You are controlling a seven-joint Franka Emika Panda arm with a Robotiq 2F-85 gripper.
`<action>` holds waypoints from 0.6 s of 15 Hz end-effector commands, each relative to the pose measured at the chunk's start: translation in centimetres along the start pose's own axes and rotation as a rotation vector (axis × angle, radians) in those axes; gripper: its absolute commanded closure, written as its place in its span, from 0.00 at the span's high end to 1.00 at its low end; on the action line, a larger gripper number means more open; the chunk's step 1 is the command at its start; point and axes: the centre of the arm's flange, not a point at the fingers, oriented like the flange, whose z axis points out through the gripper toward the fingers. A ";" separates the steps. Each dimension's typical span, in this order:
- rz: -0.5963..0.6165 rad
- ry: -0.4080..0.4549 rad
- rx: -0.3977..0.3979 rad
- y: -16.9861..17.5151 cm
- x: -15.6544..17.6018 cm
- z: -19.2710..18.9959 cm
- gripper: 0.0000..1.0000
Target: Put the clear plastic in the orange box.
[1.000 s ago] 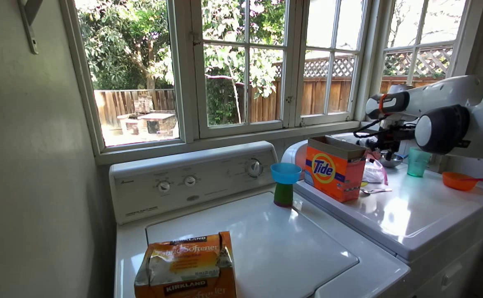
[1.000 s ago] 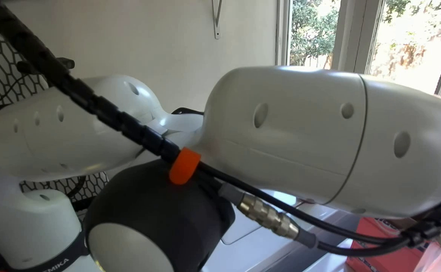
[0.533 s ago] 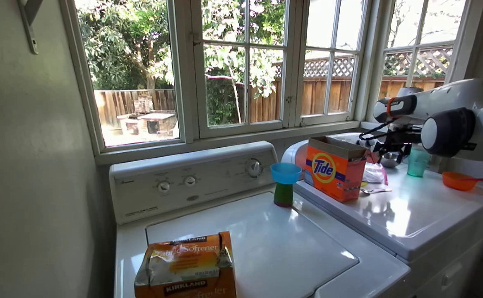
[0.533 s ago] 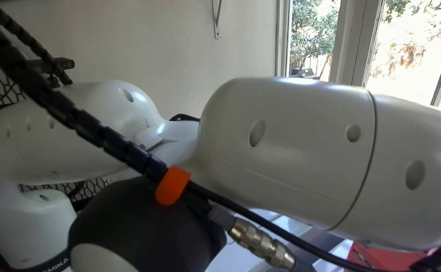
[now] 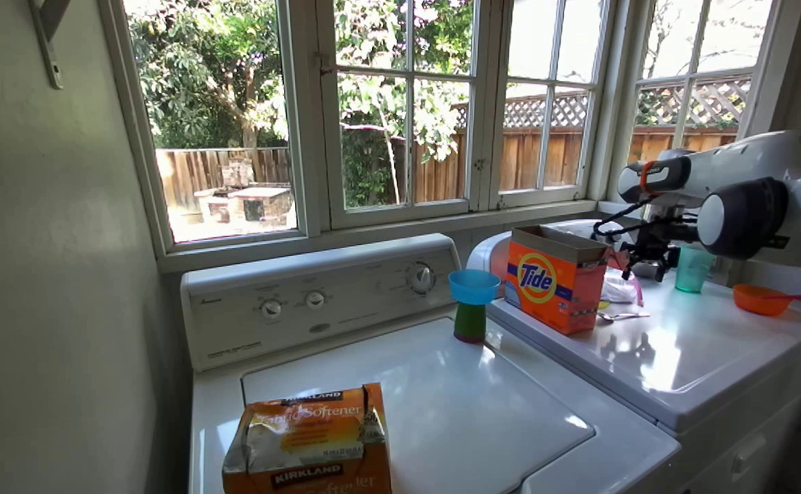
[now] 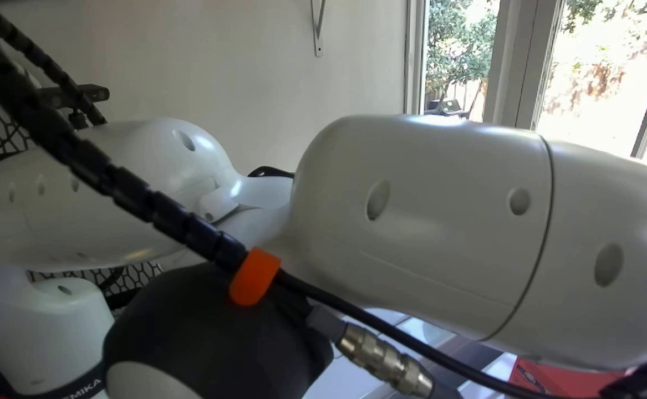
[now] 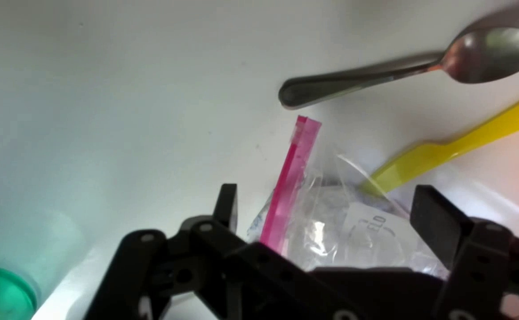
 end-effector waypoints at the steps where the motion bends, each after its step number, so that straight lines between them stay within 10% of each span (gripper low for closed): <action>1: 0.020 -0.025 0.144 3.0 3.1 1.5 1.00; 8: 0.054 -0.034 0.240 5.6 2.8 2.7 1.00; 9: 0.047 -0.003 0.208 3.2 -2.1 1.8 1.00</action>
